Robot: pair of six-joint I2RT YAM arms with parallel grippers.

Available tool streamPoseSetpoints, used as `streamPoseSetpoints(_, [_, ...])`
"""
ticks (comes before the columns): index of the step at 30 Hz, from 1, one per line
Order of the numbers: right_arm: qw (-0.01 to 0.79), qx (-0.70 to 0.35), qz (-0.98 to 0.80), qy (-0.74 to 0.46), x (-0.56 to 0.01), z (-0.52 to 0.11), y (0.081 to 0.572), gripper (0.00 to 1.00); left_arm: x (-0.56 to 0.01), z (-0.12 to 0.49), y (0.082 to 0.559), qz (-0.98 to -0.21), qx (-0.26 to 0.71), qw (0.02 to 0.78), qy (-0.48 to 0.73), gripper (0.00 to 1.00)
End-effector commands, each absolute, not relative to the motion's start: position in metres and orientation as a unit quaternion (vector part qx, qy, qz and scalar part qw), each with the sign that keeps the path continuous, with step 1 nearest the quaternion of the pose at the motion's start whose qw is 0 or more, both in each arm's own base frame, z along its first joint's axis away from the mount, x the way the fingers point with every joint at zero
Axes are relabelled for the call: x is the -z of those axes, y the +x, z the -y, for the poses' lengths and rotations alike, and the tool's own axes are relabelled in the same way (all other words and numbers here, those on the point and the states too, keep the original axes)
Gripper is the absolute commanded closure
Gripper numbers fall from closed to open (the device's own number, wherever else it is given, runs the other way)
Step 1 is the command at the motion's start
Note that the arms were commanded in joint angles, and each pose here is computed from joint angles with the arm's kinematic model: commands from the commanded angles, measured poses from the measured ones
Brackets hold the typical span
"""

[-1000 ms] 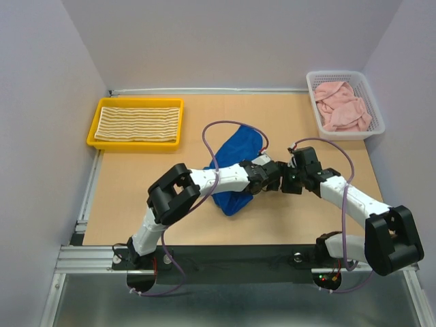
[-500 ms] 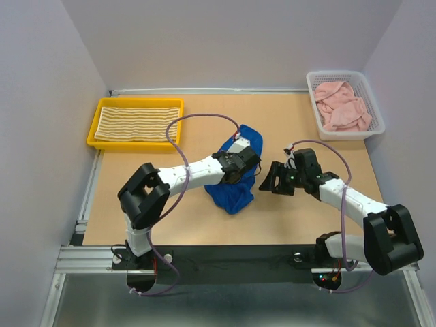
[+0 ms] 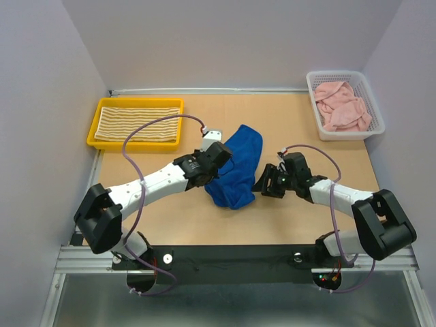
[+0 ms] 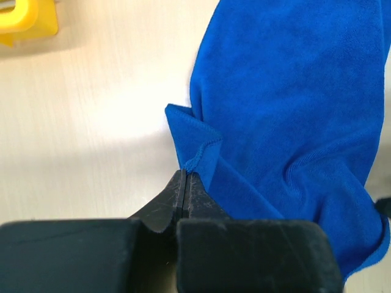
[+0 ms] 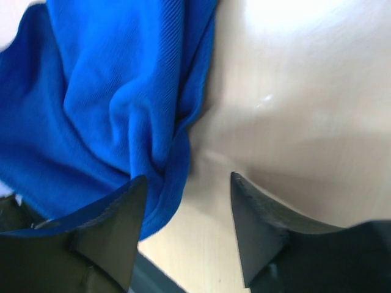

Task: Fold and stack the towels
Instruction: Flatten out the crumpled towel

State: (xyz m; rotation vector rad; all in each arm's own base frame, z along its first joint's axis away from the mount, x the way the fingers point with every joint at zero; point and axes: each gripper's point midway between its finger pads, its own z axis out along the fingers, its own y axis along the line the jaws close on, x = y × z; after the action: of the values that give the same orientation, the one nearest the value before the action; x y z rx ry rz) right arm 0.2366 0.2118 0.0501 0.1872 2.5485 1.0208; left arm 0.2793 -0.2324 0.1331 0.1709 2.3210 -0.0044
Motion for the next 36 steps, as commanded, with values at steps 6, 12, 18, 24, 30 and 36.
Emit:
streamPoseSetpoints(6, [0.263,-0.323,-0.903,0.107,-0.046,-0.206,0.284,0.47,-0.138,0.201,0.255,-0.914,0.045,0.403,0.016,1.00])
streamPoseSetpoints(12, [0.251,-0.337,-0.901,0.106,-0.034,-0.215,0.290,0.50,-0.131,0.197,0.244,-0.917,0.063,0.394,0.006,1.00])
streamPoseSetpoints(18, [0.241,-0.322,-0.908,0.114,-0.014,-0.212,0.291,0.56,-0.130,0.188,0.242,-0.916,0.052,0.398,-0.001,1.00])
streamPoseSetpoints(24, [0.267,-0.300,-0.909,0.106,-0.016,-0.207,0.304,0.85,-0.130,0.172,0.244,-0.914,0.041,0.404,-0.016,1.00])
streamPoseSetpoints(30, [0.341,-0.188,-0.915,0.110,-0.065,-0.150,0.350,0.99,-0.141,0.148,0.268,-0.907,0.024,0.418,-0.044,1.00])
streamPoseSetpoints(36, [0.457,-0.118,-0.871,0.132,-0.175,-0.080,0.418,0.99,-0.191,0.148,0.311,-0.882,0.043,0.466,-0.061,1.00])
